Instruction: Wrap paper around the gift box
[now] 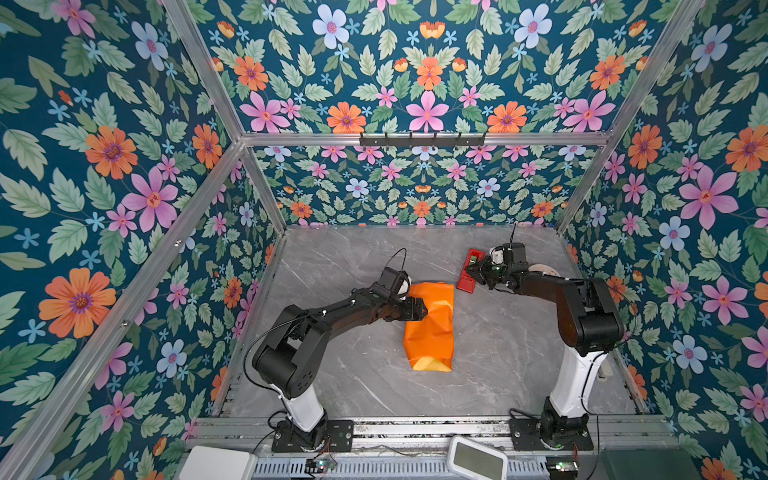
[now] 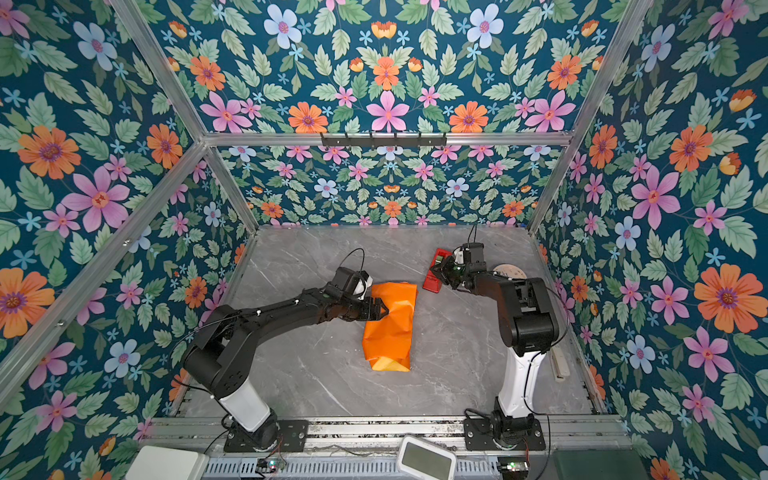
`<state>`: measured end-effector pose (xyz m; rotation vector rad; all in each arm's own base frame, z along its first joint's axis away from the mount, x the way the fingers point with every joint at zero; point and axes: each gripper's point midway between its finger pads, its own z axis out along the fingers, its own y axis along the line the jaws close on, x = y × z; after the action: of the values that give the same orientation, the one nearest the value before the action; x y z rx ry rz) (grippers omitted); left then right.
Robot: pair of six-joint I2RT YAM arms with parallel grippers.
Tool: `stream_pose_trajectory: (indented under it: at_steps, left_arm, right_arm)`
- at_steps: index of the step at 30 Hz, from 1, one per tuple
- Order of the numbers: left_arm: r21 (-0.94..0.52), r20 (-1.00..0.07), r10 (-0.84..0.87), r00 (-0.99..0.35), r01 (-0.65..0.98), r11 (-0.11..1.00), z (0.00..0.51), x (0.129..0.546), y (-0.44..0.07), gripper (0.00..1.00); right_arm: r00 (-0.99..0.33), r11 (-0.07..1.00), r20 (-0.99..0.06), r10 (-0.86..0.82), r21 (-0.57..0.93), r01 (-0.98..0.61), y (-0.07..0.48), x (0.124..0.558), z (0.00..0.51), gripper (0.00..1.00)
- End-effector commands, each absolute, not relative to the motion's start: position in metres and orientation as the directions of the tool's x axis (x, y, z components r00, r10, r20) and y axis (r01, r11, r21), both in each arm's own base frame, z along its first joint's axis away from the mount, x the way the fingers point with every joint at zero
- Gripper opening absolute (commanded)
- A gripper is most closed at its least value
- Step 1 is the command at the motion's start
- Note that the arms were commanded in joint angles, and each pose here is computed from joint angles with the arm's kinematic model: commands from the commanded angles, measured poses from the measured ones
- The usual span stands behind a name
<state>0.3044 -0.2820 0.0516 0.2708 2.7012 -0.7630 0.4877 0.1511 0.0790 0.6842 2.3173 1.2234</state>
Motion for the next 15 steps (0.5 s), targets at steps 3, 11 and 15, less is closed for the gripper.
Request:
stream_pose_trajectory:
  at_steps: [3,11,15]
  left_arm:
    - [-0.205,-0.217,0.144,-0.966,0.189,0.960,0.006,0.276,-0.220,0.87]
    - [-0.205,-0.215,0.145,-0.966,0.190,0.960,0.006,0.276,-0.220,0.87]
    - [-0.207,-0.217,0.145,-0.965,0.191,0.960,0.006,0.277,-0.221,0.87]
  right_arm:
    - [-0.766,0.454,-0.069,0.639,0.837,0.304,0.149,0.482,0.063,0.11]
    - [-0.744,0.393,-0.056,0.666,0.874,0.286,0.150,0.489,0.075,0.00]
    - [-0.730,0.363,-0.051,0.681,0.890,0.276,0.150,0.492,0.083,0.00]
